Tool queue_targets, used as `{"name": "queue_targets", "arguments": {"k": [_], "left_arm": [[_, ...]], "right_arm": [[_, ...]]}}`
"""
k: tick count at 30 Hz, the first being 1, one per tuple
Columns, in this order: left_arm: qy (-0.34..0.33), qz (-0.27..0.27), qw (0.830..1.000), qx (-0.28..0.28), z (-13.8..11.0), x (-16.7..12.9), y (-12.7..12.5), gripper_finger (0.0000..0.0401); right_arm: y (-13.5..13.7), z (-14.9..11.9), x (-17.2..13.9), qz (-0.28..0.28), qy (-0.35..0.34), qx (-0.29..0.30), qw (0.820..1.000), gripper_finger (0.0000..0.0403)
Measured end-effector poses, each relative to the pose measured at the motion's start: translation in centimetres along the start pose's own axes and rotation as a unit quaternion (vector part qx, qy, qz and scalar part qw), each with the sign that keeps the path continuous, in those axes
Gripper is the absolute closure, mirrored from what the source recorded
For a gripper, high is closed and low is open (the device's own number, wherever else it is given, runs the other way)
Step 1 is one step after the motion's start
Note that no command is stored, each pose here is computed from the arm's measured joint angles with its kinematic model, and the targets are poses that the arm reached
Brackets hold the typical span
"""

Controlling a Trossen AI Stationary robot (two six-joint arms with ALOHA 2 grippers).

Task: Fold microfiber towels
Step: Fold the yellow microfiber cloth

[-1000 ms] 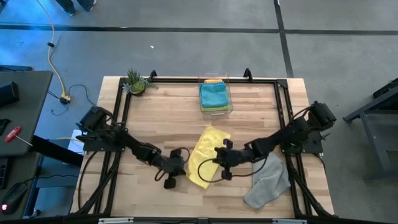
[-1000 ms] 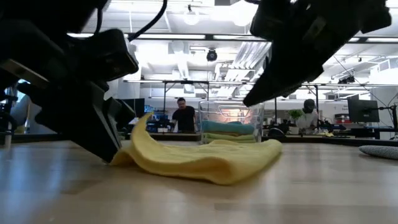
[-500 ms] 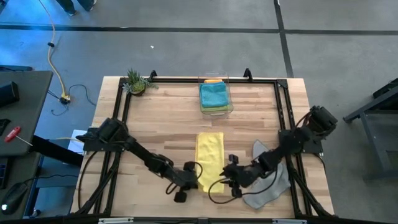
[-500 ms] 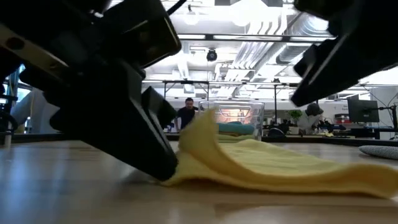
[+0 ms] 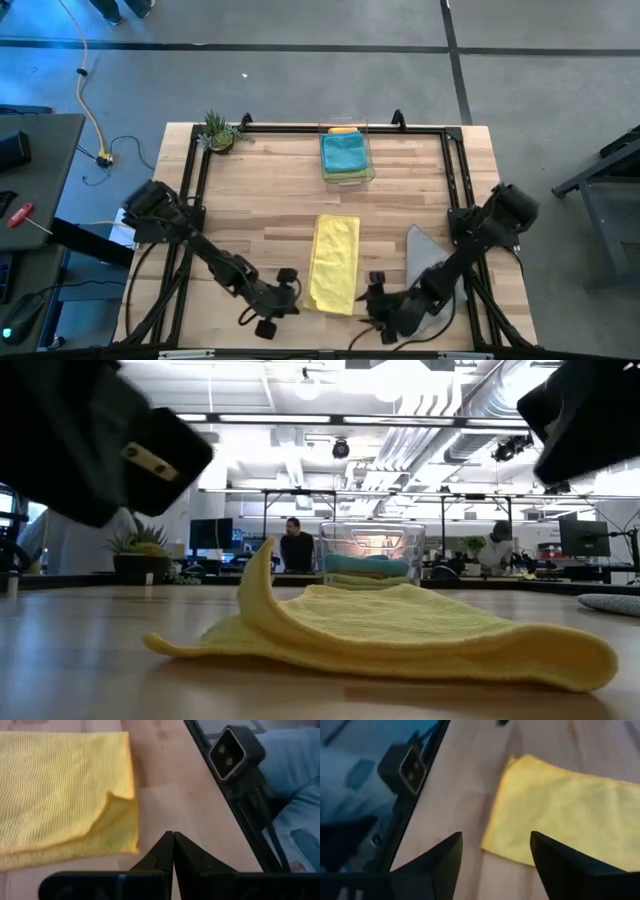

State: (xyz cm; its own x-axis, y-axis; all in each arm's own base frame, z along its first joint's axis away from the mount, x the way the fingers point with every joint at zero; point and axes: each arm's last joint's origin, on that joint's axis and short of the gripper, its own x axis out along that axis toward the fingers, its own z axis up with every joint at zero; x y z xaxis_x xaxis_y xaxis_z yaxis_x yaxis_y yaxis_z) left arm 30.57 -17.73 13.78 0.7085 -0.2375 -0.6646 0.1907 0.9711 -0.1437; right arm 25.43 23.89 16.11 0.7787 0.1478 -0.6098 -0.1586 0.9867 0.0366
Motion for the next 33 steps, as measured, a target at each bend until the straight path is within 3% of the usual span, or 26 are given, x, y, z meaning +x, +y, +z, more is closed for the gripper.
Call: {"name": "queue_targets", "arguments": {"k": [7,10,15,24,33], "left_arm": [[-0.019,0.001,1.000,-0.006,-1.9,-0.5,-0.3,0.0401],[-0.026,-0.001,1.000,-0.011,-2.5,-0.5,0.0,0.0401],[-0.033,-0.002,0.999,-0.015,-2.7,-0.5,0.2,0.0401],[-0.034,-0.007,0.999,-0.012,-2.6,-0.5,0.1,0.0401],[-0.050,0.005,0.999,-0.022,-1.7,-1.7,0.1,0.0401]], "right_arm": [[2.9,-0.2,3.4,-0.013,0.083,-0.121,0.989,0.0165],[4.0,0.1,4.8,-0.025,0.105,-0.161,0.981,0.0177],[4.4,0.1,6.4,-0.090,0.150,-0.230,0.957,0.0212],[4.4,0.1,7.5,-0.090,0.164,-0.242,0.952,0.0273],[3.7,0.2,7.8,-0.090,0.180,-0.228,0.953,0.0378]]}}
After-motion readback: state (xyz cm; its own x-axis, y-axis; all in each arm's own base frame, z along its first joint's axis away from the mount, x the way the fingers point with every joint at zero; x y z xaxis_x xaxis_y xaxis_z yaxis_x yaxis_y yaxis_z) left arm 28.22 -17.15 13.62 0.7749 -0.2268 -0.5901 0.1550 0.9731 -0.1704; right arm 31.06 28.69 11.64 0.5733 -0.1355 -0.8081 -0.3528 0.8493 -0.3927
